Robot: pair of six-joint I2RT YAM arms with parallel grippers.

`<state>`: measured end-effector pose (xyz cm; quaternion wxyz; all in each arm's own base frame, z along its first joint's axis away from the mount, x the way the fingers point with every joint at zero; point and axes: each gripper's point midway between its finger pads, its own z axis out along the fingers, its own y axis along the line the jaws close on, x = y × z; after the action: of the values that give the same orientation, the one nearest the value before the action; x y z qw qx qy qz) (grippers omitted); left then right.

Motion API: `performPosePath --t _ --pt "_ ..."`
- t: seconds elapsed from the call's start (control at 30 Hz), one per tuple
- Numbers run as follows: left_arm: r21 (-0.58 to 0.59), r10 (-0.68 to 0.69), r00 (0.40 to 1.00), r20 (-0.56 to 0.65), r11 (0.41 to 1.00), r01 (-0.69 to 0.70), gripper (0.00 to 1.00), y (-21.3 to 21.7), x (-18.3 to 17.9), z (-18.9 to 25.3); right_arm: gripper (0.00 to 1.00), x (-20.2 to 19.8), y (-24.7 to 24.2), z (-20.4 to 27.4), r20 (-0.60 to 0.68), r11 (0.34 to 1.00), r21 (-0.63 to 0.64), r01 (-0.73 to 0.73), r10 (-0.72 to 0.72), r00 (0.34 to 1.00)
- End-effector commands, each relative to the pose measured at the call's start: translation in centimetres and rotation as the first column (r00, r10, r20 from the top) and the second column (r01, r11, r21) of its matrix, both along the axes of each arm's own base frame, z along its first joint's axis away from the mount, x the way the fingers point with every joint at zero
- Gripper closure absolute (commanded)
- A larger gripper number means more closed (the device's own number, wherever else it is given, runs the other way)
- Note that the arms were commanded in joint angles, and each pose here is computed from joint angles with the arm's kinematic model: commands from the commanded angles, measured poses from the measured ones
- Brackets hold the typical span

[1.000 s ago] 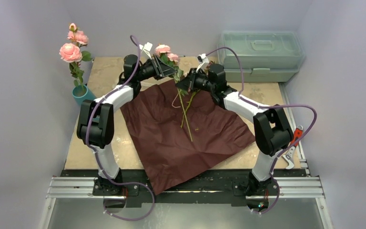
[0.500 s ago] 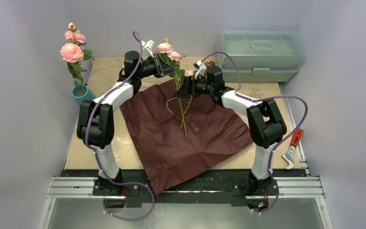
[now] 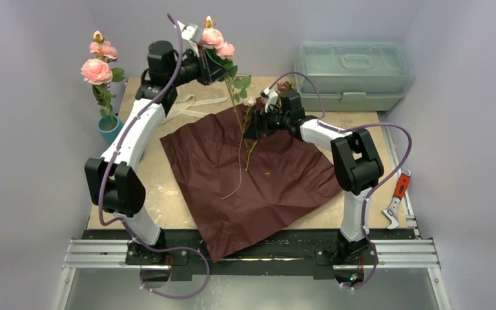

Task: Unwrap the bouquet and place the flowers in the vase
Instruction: Pick up the fake flower from the wrapping paper, then insert the fake flower into the vase.

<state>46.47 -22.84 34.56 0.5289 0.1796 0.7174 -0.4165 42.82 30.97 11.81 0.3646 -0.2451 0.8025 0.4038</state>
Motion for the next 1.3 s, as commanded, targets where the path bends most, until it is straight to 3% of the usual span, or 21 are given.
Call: performPosePath --t 0.0,0.23,0.4,0.5,0.67,0.83,0.97,1.13,1.27 --pt "0.028 0.059 0.968 0.243 0.997 -0.068 1.00 3.6 -2.2 9.6 0.12 -0.6 -2.2 -3.7 -0.049 0.995 -0.099 -0.023 0.018 0.999" --pt "-0.071 0.158 0.935 0.319 0.987 -0.143 1.00 10.2 -2.9 17.3 0.08 -2.0 -1.9 -1.4 -0.030 0.995 -0.044 -0.090 0.089 0.996" --pt "-0.031 0.185 0.878 0.440 0.981 -0.192 1.00 13.4 -6.2 22.1 0.06 -2.3 -1.8 0.3 0.010 0.993 -0.034 -0.111 0.112 0.994" --pt "0.031 0.258 0.802 0.538 0.945 -0.325 1.00 15.3 -8.6 24.6 0.06 -2.4 -1.9 1.4 0.043 0.992 -0.035 -0.122 0.124 0.991" --pt "0.108 0.378 0.653 0.657 0.810 -0.577 1.00 19.1 -13.5 26.5 0.05 -2.7 -2.1 2.5 0.069 0.991 -0.037 -0.128 0.130 0.989" --pt "0.130 0.510 0.554 0.658 0.648 -0.751 1.00 24.1 -17.0 25.4 0.04 -3.3 -2.2 2.0 0.055 0.989 -0.044 -0.138 0.140 0.989" --pt "0.077 0.611 0.450 0.651 0.536 -0.840 1.00 26.7 -19.8 25.7 0.03 -3.5 -2.3 1.9 0.050 0.989 -0.045 -0.139 0.141 0.989" --pt "0.019 0.729 0.291 0.620 0.357 -0.934 1.00 30.6 -21.5 25.7 0.02 -4.0 -2.4 2.2 0.056 0.990 -0.030 -0.138 0.140 0.989" --pt "0.004 0.785 0.194 0.588 0.237 -0.971 1.00 33.4 -20.6 25.3 0.02 -4.4 -2.5 2.5 0.060 0.990 -0.020 -0.136 0.137 0.989"
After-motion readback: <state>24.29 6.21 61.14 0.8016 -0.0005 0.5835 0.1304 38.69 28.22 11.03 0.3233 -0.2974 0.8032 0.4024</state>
